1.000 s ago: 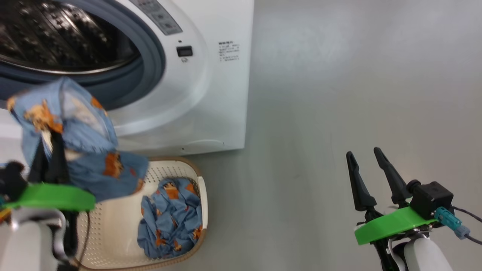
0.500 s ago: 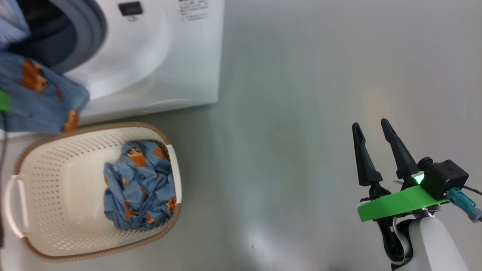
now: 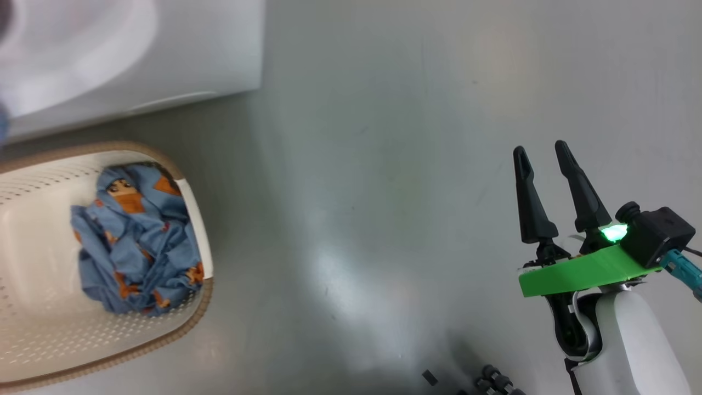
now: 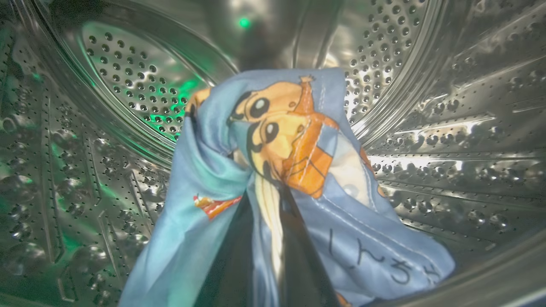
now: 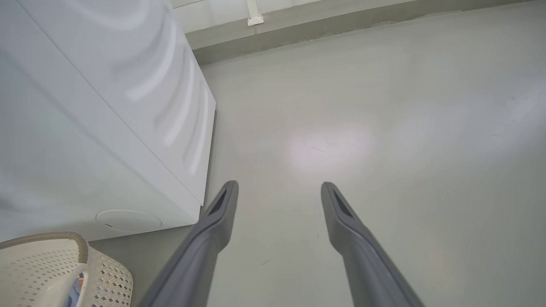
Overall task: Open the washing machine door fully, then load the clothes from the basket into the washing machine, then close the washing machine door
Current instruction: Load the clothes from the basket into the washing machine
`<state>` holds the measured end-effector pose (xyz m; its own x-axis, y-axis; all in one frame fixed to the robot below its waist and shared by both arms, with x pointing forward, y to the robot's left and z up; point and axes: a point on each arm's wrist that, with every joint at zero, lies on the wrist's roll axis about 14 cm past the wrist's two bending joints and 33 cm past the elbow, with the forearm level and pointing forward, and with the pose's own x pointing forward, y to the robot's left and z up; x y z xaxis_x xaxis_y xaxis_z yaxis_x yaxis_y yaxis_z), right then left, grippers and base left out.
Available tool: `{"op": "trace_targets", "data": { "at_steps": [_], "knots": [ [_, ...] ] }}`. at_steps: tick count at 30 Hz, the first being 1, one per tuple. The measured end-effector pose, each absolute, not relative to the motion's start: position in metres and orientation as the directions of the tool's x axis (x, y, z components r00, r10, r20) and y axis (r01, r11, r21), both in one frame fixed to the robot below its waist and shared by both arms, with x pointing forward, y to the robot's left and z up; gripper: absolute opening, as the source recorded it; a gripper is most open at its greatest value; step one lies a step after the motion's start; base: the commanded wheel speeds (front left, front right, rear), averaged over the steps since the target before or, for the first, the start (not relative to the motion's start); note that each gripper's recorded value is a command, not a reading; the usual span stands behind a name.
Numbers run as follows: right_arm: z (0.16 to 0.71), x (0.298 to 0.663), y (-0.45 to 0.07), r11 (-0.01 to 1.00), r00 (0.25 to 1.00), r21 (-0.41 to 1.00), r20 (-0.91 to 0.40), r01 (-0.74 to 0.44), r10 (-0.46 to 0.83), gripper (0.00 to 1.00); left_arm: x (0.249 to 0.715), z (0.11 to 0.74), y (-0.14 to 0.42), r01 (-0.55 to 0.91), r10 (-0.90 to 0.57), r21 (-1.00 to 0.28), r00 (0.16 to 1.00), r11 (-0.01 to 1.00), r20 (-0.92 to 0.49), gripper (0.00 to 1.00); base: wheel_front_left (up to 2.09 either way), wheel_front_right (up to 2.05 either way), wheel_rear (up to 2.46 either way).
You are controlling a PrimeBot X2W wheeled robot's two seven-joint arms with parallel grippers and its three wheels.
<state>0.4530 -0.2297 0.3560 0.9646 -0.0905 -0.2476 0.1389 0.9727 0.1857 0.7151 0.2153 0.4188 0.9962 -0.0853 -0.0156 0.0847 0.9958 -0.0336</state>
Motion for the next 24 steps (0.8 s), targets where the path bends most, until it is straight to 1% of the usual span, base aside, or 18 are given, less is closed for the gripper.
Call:
{"op": "trace_targets", "data": {
  "at_steps": [6,11,14,17,20,24],
  "knots": [
    [0.341,0.45,-0.236,0.97,0.952,0.182,-0.287,0.163,-0.106,1.0,0.746,0.407,0.218,0.088,-0.089,-0.02,0.996,0.996,-0.032,0.0,0.0,0.0,0.0],
    [0.335,0.45,-0.243,0.969,0.946,0.171,-0.3,0.179,-0.122,1.0,0.769,0.402,0.222,0.064,-0.066,-0.054,0.997,0.996,-0.035,0.0,0.0,0.0,0.0],
    [0.328,0.447,-0.246,0.97,0.938,0.157,-0.322,0.186,-0.127,1.0,0.786,0.406,0.221,0.048,-0.049,-0.097,0.999,0.994,-0.006,0.0,0.0,0.0,0.0],
    [0.325,0.443,-0.249,0.97,0.933,0.148,-0.333,0.194,-0.136,1.0,0.795,0.403,0.217,0.042,-0.042,-0.118,0.999,0.992,-0.004,0.0,0.0,0.0,0.0],
    [0.326,0.441,-0.252,0.969,0.931,0.143,-0.336,0.202,-0.144,1.0,0.799,0.397,0.213,0.041,-0.043,-0.113,0.999,0.993,-0.015,0.0,0.0,0.0,0.0],
    [0.328,0.441,-0.252,0.969,0.932,0.143,-0.334,0.201,-0.144,1.0,0.798,0.391,0.208,0.055,-0.058,-0.068,0.997,0.996,-0.043,0.0,0.0,0.0,0.0]
  ]
}}
